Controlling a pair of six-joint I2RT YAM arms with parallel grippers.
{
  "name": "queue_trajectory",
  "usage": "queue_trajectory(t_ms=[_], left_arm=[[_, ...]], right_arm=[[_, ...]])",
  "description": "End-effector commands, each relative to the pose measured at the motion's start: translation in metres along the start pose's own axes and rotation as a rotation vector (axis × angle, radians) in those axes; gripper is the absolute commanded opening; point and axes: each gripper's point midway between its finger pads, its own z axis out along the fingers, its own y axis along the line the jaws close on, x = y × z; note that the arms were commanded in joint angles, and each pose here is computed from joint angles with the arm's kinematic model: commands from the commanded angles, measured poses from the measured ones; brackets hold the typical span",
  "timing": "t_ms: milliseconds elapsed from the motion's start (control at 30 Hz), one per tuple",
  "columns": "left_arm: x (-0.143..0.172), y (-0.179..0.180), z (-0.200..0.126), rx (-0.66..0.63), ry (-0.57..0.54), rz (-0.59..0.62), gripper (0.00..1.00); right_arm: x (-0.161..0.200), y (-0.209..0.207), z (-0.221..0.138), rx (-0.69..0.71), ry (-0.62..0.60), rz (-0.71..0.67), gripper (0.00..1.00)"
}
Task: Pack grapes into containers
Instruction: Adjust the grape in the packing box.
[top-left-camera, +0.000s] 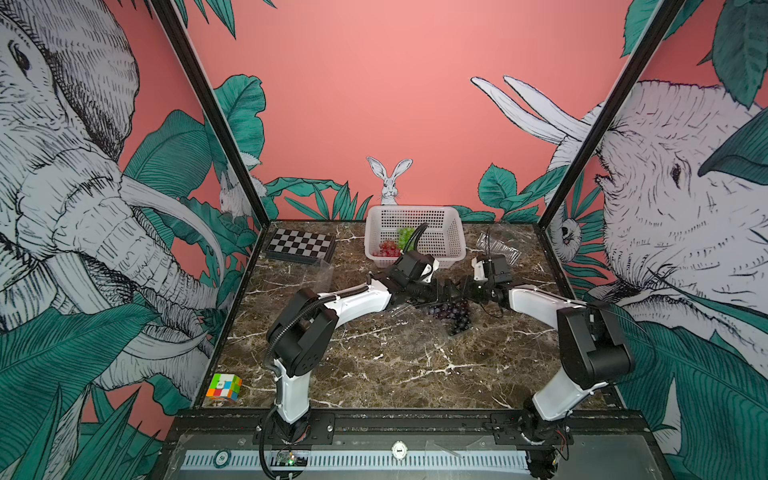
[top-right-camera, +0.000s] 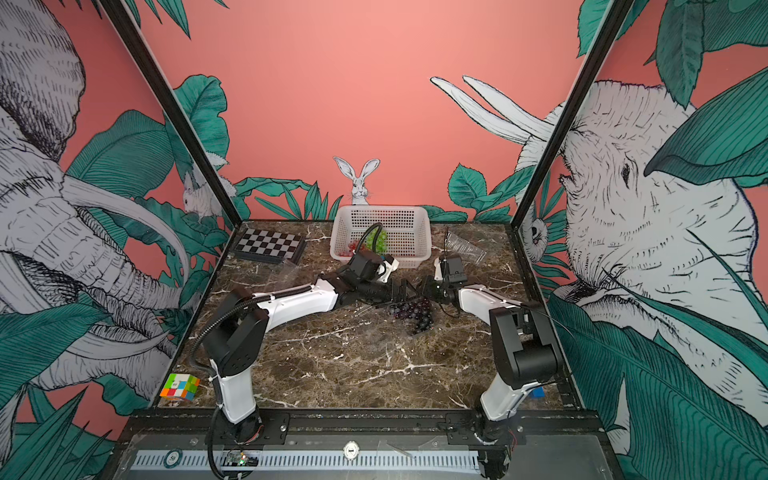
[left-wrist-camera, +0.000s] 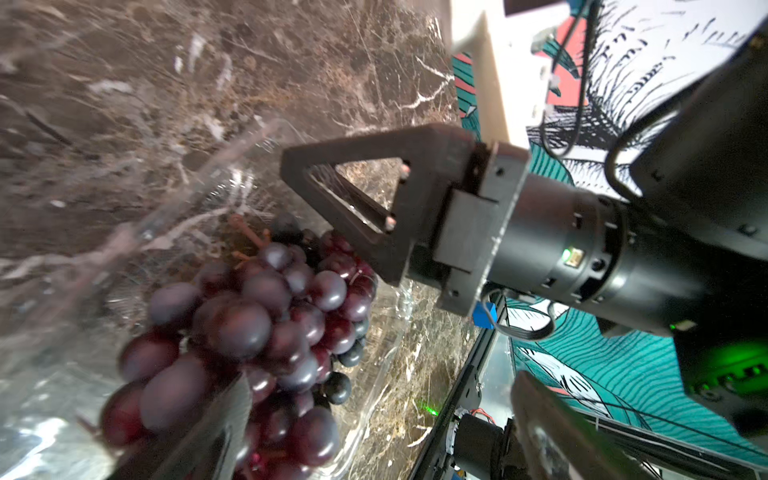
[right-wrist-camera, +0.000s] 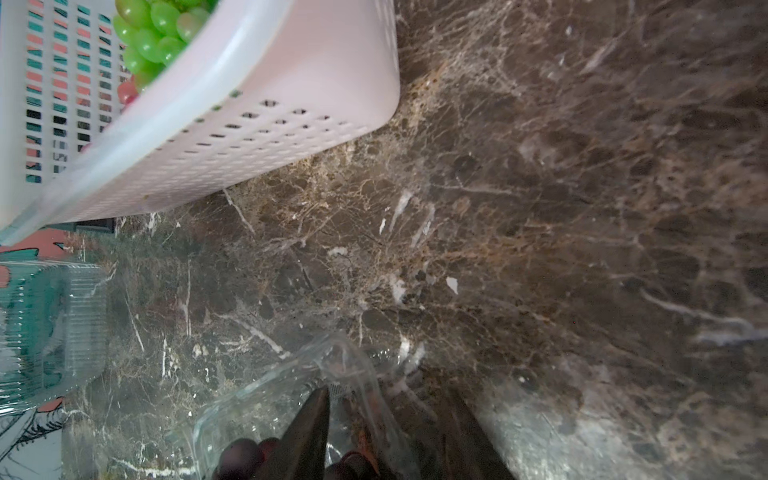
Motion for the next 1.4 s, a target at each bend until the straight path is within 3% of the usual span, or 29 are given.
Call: queue_trajectory(t_ms=[0,167,300,833,1367], left_arm=[[-0.006,0.0,-0.02,-0.016,-0.03,0.014,1.0],[-0.015,0.011,-0.033,-0.036,-0.056,0.003,0.99],[-0.022,0.019,-0.045,-0.059,-0.074,0.008,1.0],[-0.014,0.02,-0.048,-0.032,-0.065,-0.053,1.0],[0.008,0.002,-0.014,0.042,-0.011,-0.105,1.0]], right_arm=[[-0.005,0.006,-0.003,-0.028,-0.035,0.012,0.39],[-0.011,0.006,0.002,-0.048,-0.114,0.138,0.27],[-0.013,0.017,0.007,-0.058,-0.152,0.196,0.25],[-0.007,0.024,0.023,-0.015,-0.254,0.37,0.25],[-0.001,0.019,0.03,-0.014,-0.278,0.465,0.25]])
